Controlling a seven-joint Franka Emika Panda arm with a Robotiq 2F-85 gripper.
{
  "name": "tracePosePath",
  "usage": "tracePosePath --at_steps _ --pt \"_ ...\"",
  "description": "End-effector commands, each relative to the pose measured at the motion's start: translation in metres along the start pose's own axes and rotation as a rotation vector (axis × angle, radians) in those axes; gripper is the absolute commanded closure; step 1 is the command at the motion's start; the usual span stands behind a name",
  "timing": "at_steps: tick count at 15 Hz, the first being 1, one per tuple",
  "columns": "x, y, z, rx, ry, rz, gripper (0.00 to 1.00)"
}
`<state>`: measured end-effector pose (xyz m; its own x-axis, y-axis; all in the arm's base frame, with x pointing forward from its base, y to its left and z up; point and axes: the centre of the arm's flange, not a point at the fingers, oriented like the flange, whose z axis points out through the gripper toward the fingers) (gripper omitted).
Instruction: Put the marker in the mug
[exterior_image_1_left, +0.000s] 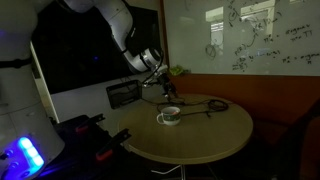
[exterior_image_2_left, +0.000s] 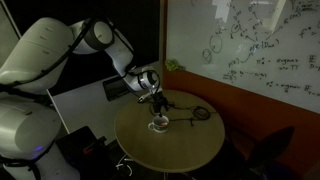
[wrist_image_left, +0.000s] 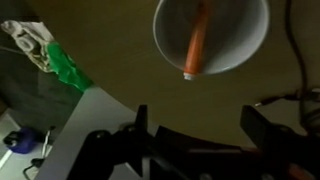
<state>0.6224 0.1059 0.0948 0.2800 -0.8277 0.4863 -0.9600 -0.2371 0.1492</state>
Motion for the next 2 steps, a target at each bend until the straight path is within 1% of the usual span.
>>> tracePosePath --at_steps 1,2 --pt "0.0209 0.0379 -0.0150 -0.022 -0.112 -0.080 0.00" --pt "0.0256 0.0449 -0.0165 -0.018 -0.131 -0.115 0.00"
